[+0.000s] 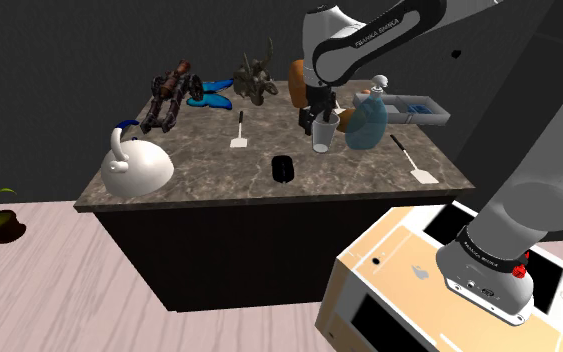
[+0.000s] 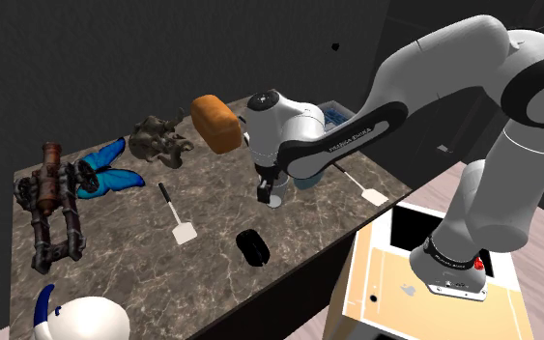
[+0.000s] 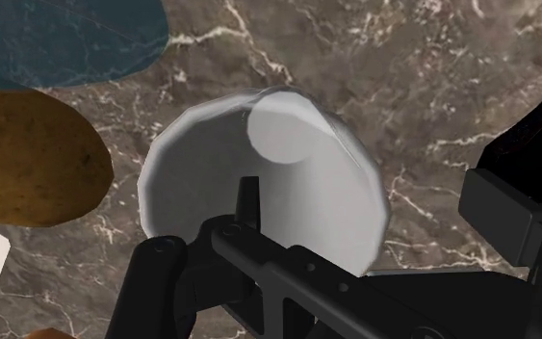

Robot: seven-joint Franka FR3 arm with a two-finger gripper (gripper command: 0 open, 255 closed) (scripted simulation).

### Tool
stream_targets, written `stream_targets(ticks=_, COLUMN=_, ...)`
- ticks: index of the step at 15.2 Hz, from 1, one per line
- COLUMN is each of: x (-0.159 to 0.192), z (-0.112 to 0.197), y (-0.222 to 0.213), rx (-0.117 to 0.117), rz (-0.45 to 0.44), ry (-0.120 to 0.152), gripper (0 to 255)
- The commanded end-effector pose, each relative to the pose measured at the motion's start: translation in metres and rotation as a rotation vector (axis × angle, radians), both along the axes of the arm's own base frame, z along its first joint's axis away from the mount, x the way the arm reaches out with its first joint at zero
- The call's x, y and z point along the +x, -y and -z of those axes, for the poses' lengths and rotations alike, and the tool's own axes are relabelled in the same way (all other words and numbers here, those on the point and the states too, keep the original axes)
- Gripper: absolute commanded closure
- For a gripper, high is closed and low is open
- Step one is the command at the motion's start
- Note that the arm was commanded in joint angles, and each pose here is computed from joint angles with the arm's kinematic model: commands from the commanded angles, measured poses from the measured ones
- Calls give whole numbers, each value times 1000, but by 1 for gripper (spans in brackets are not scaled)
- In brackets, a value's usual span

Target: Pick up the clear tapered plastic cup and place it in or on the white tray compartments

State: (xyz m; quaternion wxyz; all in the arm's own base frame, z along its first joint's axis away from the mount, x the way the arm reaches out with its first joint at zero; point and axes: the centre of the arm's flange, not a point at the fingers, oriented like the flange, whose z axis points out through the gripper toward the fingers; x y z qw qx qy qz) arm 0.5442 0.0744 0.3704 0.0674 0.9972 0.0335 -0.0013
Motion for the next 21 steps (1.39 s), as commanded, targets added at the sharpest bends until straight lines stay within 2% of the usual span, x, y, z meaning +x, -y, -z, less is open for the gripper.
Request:
stream_targets(ticks=1, x=0, z=8, y=0, rx=0, rz=0, ry=0, gripper=0)
stream_targets(ticks=8, x=0, z=7, y=0, rx=0, rz=0, ry=0, gripper=0)
stream_targets(ticks=9, x=0, z=7, y=0, rx=0, rz=0, ry=0, gripper=255)
stream_targets(ticks=18, x=0, z=8, y=0, rx=0, rz=0, ry=0, gripper=255)
stream_targets(ticks=21, x=0, z=-8, y=0, rx=0, rz=0, ry=0, gripper=255)
